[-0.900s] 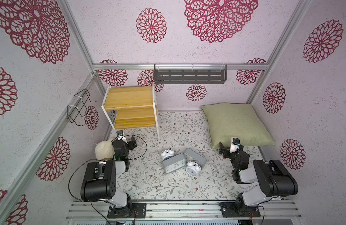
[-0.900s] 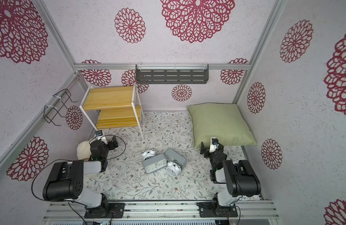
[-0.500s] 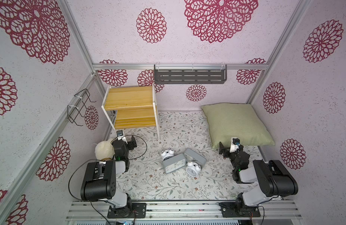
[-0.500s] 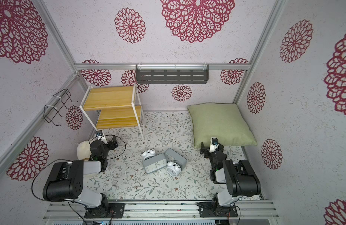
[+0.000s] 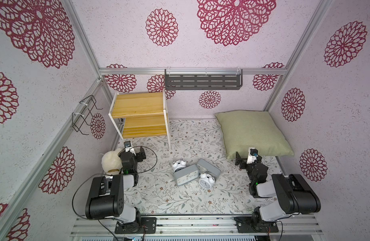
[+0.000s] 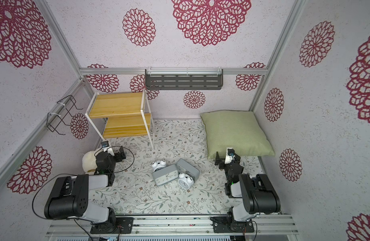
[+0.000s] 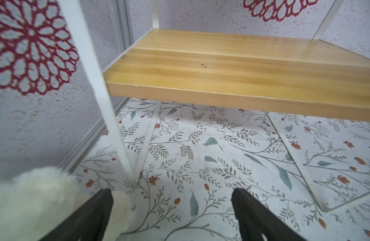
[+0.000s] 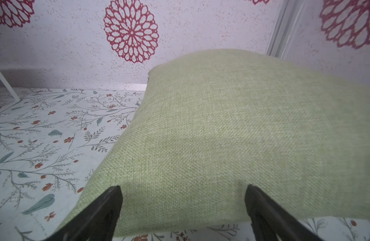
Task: Place the alarm clocks on the shelf by style
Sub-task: Move the shelf to the center of the board.
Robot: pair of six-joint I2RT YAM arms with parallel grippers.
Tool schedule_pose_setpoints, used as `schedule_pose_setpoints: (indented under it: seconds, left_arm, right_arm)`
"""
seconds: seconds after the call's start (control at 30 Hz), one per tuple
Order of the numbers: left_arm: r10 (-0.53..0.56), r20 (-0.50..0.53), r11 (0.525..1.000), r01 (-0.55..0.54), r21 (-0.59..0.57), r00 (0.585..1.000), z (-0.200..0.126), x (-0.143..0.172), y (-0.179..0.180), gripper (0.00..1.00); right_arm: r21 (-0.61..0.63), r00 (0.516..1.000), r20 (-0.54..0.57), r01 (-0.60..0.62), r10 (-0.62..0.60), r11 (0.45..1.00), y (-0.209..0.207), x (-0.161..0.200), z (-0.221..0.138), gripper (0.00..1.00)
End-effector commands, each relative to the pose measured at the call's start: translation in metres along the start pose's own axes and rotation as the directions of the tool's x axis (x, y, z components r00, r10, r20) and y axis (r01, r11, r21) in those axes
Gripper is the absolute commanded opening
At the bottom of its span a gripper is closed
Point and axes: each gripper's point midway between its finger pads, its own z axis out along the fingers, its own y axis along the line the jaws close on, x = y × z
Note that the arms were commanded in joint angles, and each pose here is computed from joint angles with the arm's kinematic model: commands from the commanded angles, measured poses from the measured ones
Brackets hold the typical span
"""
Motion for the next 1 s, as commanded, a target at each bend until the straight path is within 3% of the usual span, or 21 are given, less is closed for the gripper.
schedule_pose_setpoints:
  seconds: [0.0,0.17,0.37,0.63,0.7,0.97]
  left_arm:
    - [-0.05,0.116,0.997,0.057,-0.059,0.992,-0.021,-0.034,0.014,0.97]
    - [-0.128,0.173,0.975,0.155,-0.156,0.977,-0.048,-0.061,0.035,0.97]
    - [-0.232,0.148,0.944,0.259,-0.203,0.961,-0.061,-0.091,0.043,0.97]
    - [-0.282,0.081,0.935,0.293,-0.201,0.956,-0.068,-0.126,0.059,0.97]
    - [-0.293,0.074,0.942,0.301,-0.149,0.953,-0.069,-0.135,0.06,0.97]
    - [-0.331,0.055,0.935,0.335,-0.114,0.942,-0.069,-0.152,0.09,0.97]
  right_arm:
    - [0.03,0.994,0.106,-0.012,0.009,0.999,-0.005,-0.036,-0.008,0.99]
    - [0.049,0.989,0.124,-0.084,0.077,0.995,-0.011,-0.062,-0.015,0.99]
    - [-0.154,0.981,0.055,-0.175,0.185,0.972,0.029,-0.099,0.0,0.99]
    - [-0.426,0.988,-0.074,-0.152,0.133,0.892,0.142,-0.126,0.036,0.98]
    - [-0.486,0.991,-0.083,-0.131,0.104,0.864,0.173,-0.131,0.042,0.97]
    - [-0.693,0.998,-0.068,-0.049,0.003,0.719,0.292,-0.145,0.047,0.94]
